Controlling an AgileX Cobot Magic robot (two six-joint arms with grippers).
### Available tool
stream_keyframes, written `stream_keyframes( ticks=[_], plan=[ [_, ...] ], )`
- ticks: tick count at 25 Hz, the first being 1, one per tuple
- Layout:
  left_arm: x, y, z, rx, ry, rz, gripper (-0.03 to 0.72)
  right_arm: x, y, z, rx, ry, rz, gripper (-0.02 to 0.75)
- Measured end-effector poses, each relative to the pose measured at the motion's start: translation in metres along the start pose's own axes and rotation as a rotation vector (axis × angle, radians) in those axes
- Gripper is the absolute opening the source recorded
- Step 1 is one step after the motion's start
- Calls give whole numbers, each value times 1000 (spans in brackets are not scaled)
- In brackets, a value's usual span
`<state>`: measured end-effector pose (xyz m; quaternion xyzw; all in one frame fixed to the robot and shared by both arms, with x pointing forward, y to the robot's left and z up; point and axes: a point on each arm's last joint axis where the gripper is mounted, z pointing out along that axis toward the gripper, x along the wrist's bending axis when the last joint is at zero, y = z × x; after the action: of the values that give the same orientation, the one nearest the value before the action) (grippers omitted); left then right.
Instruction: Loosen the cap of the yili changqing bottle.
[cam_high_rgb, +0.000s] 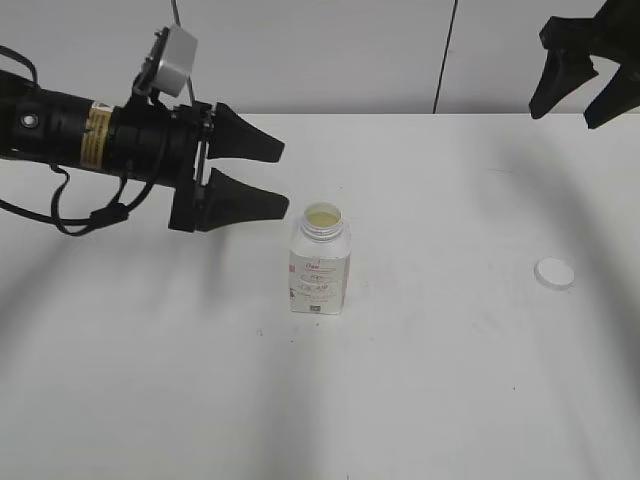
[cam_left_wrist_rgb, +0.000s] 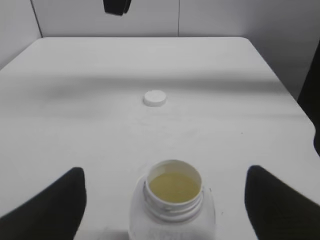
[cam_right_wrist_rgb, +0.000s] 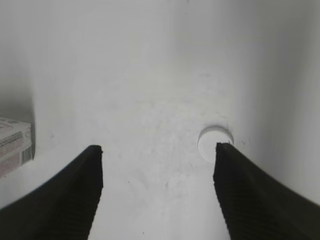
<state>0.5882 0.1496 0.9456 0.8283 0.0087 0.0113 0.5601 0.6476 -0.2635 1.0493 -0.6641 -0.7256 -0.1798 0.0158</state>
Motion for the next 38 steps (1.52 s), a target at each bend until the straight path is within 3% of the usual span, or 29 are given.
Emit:
stream_keyframes(
  ticks=[6,12,21,24,33,38],
  plan=[
    [13,2,-38,105,174,-167,591,6,12,-18,-74,7,-11,545],
    [34,-10,-67,209,503,-456,591,9,13,-31,-106,7,-19,545],
    [47,-2,-90,161,824,-698,596,18,6,-61,-175,6,-38,545],
    [51,-5,-96,151,915,-740,596,20,5,-67,-189,5,-43,545],
    [53,-6,-100,146,971,-760,596,23,2,-77,-210,2,-58,545],
    [47,-2,-92,126,853,-778,593,22,2,-77,-211,-8,-94,545]
  ],
)
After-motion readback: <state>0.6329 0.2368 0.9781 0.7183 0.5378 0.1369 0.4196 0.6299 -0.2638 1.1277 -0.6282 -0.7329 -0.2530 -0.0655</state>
